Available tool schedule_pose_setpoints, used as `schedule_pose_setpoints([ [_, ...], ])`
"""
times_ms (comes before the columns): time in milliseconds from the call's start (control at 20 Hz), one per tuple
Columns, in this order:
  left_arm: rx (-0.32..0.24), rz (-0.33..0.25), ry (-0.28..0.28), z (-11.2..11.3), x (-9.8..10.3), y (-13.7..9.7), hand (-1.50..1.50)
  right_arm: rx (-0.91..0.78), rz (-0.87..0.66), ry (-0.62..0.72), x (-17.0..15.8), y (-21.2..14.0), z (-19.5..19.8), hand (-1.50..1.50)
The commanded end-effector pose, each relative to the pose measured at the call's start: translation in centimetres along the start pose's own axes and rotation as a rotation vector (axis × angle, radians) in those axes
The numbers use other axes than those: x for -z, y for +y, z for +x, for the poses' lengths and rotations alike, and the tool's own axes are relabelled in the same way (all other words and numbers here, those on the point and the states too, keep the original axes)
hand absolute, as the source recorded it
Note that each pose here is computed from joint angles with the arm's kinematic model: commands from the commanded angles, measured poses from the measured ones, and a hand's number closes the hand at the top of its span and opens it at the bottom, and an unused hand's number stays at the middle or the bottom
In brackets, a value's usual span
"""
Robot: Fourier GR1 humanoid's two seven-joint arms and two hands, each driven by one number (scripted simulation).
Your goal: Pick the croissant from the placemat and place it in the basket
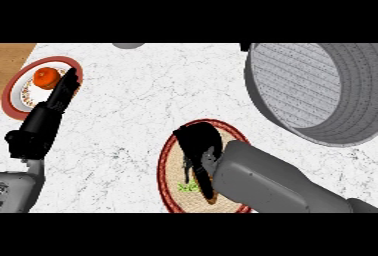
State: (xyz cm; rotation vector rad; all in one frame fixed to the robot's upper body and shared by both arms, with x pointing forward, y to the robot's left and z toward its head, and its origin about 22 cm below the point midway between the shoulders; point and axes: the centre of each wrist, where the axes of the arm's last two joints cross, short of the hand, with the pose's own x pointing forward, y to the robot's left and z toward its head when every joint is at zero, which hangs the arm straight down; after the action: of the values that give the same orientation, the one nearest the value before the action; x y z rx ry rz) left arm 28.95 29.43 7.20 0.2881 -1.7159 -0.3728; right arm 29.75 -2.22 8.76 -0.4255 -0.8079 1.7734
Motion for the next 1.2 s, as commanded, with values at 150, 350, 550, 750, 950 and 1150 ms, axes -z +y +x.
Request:
schedule_pose_setpoints([
  [150, 0.003, 0.013, -0.026, 1.5, 0.3, 1.4, 0.00, -0.016, -0.021, 0.009, 0.3, 2.3, -1.7, -1.50],
  [350, 0.015, 0.004, 0.000, 1.1, -0.3, 0.6, 0.00, -0.003, -0.041, -0.004, -0.6, 4.5, -0.6, -1.50],
  [550, 0.003, 0.015, -0.009, 0.3, -0.2, 0.4, 0.00, 0.019, -0.039, 0.014, 0.2, 3.7, -2.3, -1.50],
  [750, 0.000, -0.007, 0.013, 0.4, 0.1, -1.3, 0.00, 0.035, -0.015, 0.010, 2.0, 3.2, -2.0, -1.50],
  [950, 0.001, 0.004, -0.007, 1.5, -0.2, 0.1, 0.00, 0.016, -0.036, 0.024, 1.4, 5.4, -1.6, -1.50],
  [1150, 0.004, 0.019, -0.003, 0.3, -0.2, 0.3, 0.00, 0.017, -0.013, 0.034, 1.8, 6.3, -2.5, -1.50],
])
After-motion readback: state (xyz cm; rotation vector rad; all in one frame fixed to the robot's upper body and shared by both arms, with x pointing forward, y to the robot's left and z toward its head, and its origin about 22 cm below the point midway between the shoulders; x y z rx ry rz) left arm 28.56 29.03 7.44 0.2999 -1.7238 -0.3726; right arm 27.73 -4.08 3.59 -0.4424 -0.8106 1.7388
